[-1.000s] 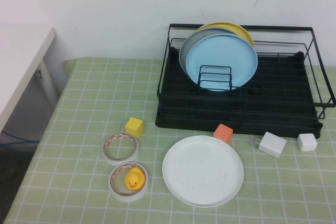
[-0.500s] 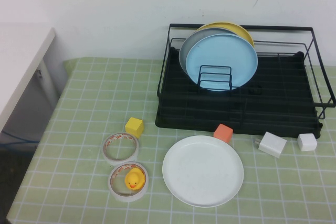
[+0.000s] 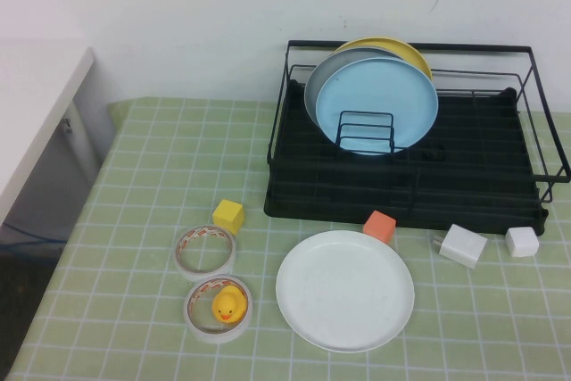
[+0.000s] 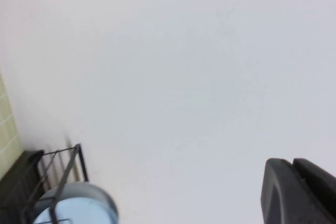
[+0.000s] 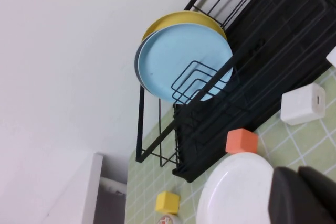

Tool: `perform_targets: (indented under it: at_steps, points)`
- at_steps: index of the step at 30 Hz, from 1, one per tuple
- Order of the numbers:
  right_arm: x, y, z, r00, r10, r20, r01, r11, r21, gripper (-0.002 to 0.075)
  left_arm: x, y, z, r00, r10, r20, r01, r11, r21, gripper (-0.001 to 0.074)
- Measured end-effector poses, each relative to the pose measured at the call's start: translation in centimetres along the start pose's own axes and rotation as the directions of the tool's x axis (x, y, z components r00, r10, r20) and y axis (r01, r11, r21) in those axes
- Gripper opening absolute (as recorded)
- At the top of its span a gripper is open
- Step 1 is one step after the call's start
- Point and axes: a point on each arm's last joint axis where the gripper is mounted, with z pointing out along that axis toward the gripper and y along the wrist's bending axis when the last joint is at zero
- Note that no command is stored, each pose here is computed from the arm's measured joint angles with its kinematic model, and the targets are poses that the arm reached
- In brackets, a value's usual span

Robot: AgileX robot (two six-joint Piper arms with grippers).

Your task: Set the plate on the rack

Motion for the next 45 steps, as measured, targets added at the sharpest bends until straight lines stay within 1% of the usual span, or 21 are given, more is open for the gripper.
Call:
perform_targets:
  at_steps: [5,10,12,14,15,17,18,19,21,23,26,29,30,32,37,40,42,45]
  points:
    - [0.2,0.0,0.0,1.0,-0.019,-0.019,0.019,1.0,0.004,0.0009,-0.3,-0.1,0.0,0.998,-0.054,0.029,0.054,0.998,0.01,-0.0001]
    - [0.5,-0.1,0.0,0.987,-0.151,-0.059,0.151,0.988,0.006,0.0009,-0.3,-0.1,0.0,0.997,-0.075,0.032,0.075,0.997,0.011,-0.0001]
    - [0.6,-0.2,0.0,0.979,-0.193,-0.068,0.194,0.981,0.004,0.0009,-0.3,-0.1,0.0,0.998,-0.061,0.03,0.061,0.998,0.014,-0.0001]
    - [0.6,-0.2,0.0,0.972,-0.222,-0.07,0.223,0.975,0.003,0.0009,-0.2,-0.1,0.0,1.0,-0.022,0.018,0.021,1.0,0.014,-0.0001]
    - [0.6,-0.2,0.0,0.968,-0.24,-0.07,0.241,0.971,0.001,0.0009,0.0,0.0,0.0,1.0,0.016,-0.003,-0.016,1.0,0.003,-0.0001]
    - [0.6,-0.2,0.0,0.959,-0.274,-0.07,0.275,0.962,-0.001,0.0009,0.6,-0.5,0.0,0.99,0.119,-0.077,-0.12,0.993,-0.012,-0.0001]
    - [0.6,-0.2,0.0,0.954,-0.291,-0.07,0.291,0.957,-0.002,0.0009,0.9,-1.1,0.0,0.972,0.194,-0.129,-0.198,0.98,-0.015,-0.0001]
    - [0.6,-0.2,0.0,0.95,-0.303,-0.07,0.304,0.953,-0.003,0.0009,1.3,-1.7,0.0,0.942,0.281,-0.185,-0.289,0.957,-0.015,-0.0001]
    - [0.6,-0.2,0.0,0.946,-0.316,-0.07,0.317,0.949,-0.004,0.0009,1.8,-2.8,0.1,0.851,0.438,-0.291,-0.462,0.887,-0.014,-0.0001]
    - [0.6,-0.2,0.0,0.943,-0.325,-0.07,0.325,0.946,-0.005,0.0009,2.2,-3.7,0.6,0.728,0.552,-0.407,-0.613,0.79,-0.023,-0.0001]
    - [0.6,-0.2,0.0,0.937,-0.342,-0.071,0.343,0.939,-0.006,0.0009,2.2,-4.7,1.9,0.551,0.639,-0.537,-0.772,0.635,-0.035,-0.0001]
    - [0.7,-0.2,0.0,0.937,-0.342,-0.075,0.343,0.939,-0.009,0.0009,2.1,-5.8,4.0,0.405,0.664,-0.629,-0.863,0.505,-0.023,-0.0001]
    - [0.7,-0.2,0.0,0.937,-0.341,-0.077,0.341,0.94,-0.01,0.0009,2.1,-6.1,4.6,0.368,0.667,-0.648,-0.881,0.474,-0.013,-0.0001]
    - [0.7,-0.1,0.0,0.936,-0.342,-0.082,0.342,0.94,-0.012,0.0009,2.2,-6.7,6.5,0.304,0.661,-0.686,-0.906,0.424,0.006,-0.0001]
    - [0.9,-0.2,0.0,0.921,-0.378,-0.094,0.378,0.926,-0.019,0.0009,2.9,-7.4,11.5,0.152,0.603,-0.783,-0.94,0.333,0.074,-0.0001]
    - [0.9,-0.1,0.0,0.918,-0.385,-0.1,0.384,0.923,-0.024,0.0009,3.4,-6.9,14.6,0.073,0.536,-0.841,-0.947,0.303,0.11,-0.0002]
    - [0.9,-0.2,-0.1,0.915,-0.391,-0.101,0.391,0.92,-0.025,0.0009,4.2,-6.3,16.5,0.028,0.497,-0.867,-0.945,0.296,0.139,-0.0002]
    - [1.0,-0.1,-0.1,0.911,-0.401,-0.102,0.4,0.916,-0.028,0.0009,6.4,-5.1,18.8,-0.075,0.458,-0.886,-0.934,0.278,0.223,-0.0001]
